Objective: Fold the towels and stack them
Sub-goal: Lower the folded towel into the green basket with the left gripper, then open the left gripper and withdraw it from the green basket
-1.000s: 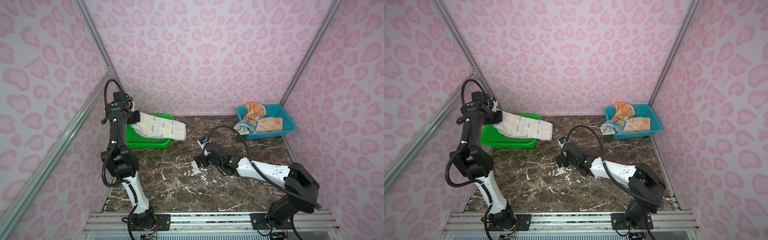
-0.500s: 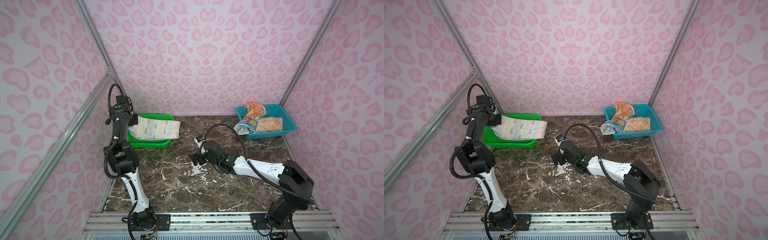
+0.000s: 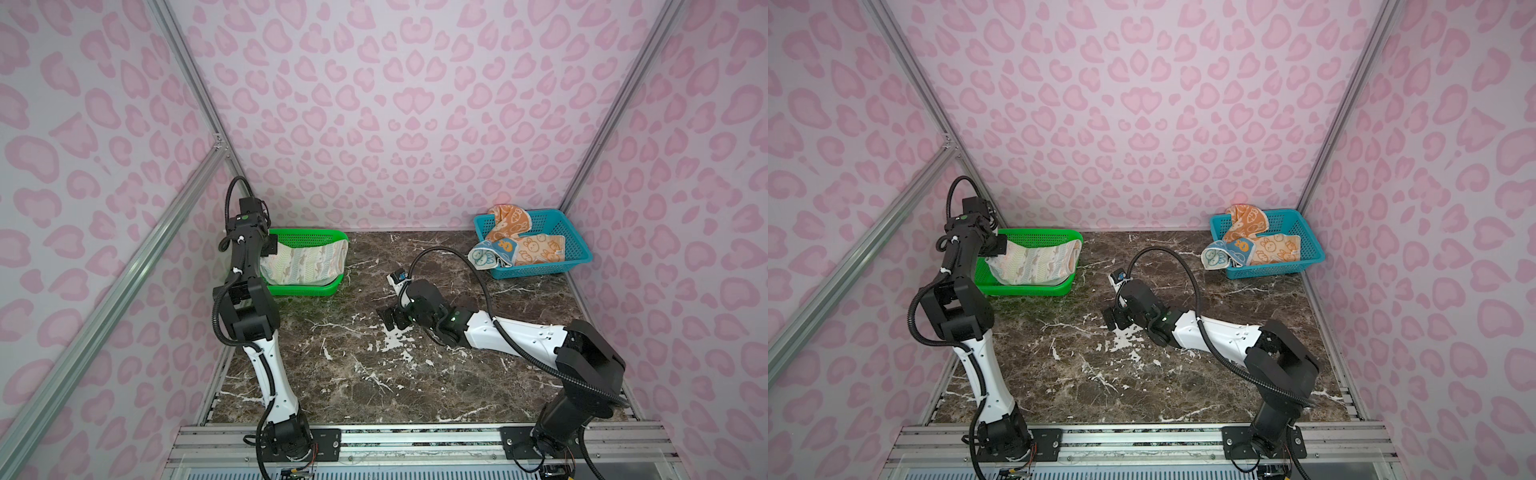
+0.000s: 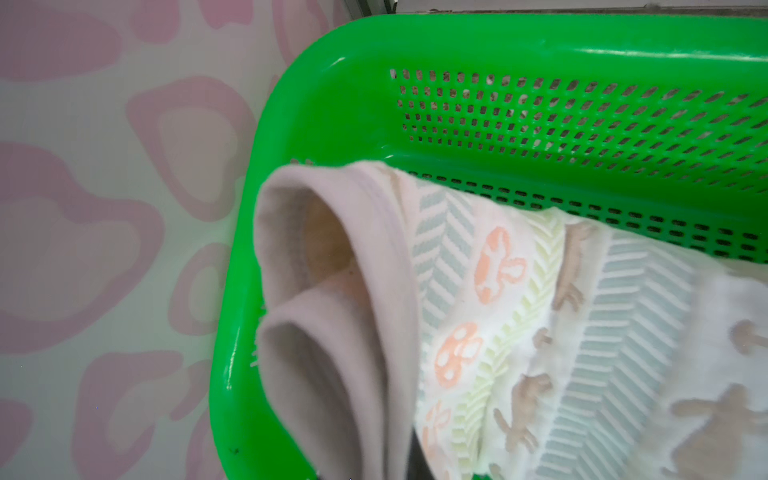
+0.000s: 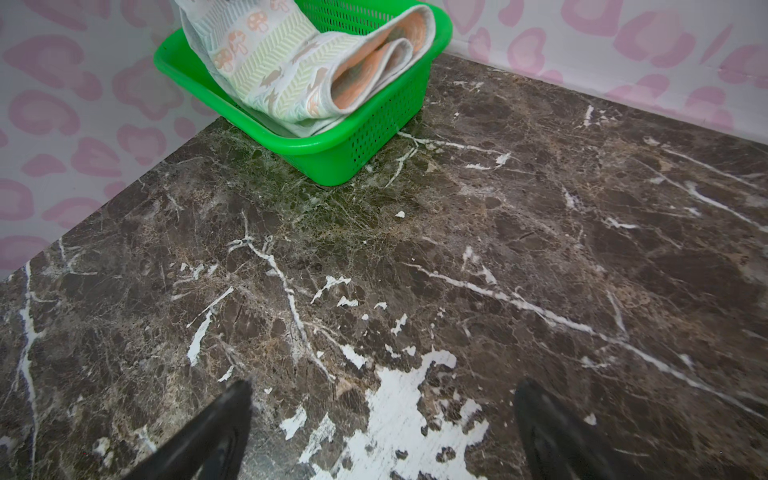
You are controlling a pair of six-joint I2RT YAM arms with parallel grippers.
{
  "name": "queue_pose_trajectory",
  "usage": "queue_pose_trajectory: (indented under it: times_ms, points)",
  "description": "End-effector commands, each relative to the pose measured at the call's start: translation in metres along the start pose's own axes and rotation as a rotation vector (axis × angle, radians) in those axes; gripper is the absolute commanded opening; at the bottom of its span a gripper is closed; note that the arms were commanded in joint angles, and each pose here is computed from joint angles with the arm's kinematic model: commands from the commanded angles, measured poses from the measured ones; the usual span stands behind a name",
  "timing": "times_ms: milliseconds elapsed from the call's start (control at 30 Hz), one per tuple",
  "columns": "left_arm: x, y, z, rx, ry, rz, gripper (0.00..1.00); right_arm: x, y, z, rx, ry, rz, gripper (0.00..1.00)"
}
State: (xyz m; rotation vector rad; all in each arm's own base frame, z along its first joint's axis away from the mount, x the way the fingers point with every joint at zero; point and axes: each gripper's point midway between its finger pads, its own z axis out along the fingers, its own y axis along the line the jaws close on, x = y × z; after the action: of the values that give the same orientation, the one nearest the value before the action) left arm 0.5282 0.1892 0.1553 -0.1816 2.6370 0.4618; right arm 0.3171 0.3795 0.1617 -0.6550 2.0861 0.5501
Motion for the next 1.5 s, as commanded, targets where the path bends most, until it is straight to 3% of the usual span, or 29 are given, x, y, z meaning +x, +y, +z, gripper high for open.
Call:
queue_pose_trajectory:
  times_ms: [0,100,167,233,333,400,833,1133,1467]
  points:
    - [-0.006,0.009,0.007,-0.049,-0.016,0.018,0.03,0.004,0.001,0.003,-0.005,0.016,0.002,0.99]
    - [-0.005,0.008,0.013,-0.043,-0.011,0.017,0.03,0.004,0.002,0.003,-0.013,0.017,0.002,0.99]
    - [-0.003,0.008,0.017,-0.048,-0.003,0.016,0.08,0.003,0.003,0.004,-0.016,0.017,-0.003,0.99]
    - [-0.001,0.008,0.021,-0.054,0.006,0.012,0.27,0.002,0.003,0.004,-0.016,0.016,-0.01,0.99]
    - [-0.001,0.008,0.019,-0.056,0.006,-0.005,0.64,0.003,0.002,0.005,-0.012,0.021,-0.014,0.99]
    - [-0.005,0.01,0.014,-0.056,-0.01,-0.022,0.73,0.003,0.003,0.005,-0.016,0.019,-0.011,0.99]
    - [-0.038,0.008,-0.066,0.047,-0.175,-0.105,0.89,0.003,0.007,0.004,-0.044,0.006,-0.013,0.99]
    - [-0.041,-0.018,-0.124,0.213,-0.293,-0.155,0.9,0.004,0.007,0.0,-0.05,-0.006,-0.012,0.99]
    - [-0.023,-0.04,-0.17,0.302,-0.391,-0.211,0.9,0.006,0.008,-0.005,-0.061,-0.02,-0.017,0.99]
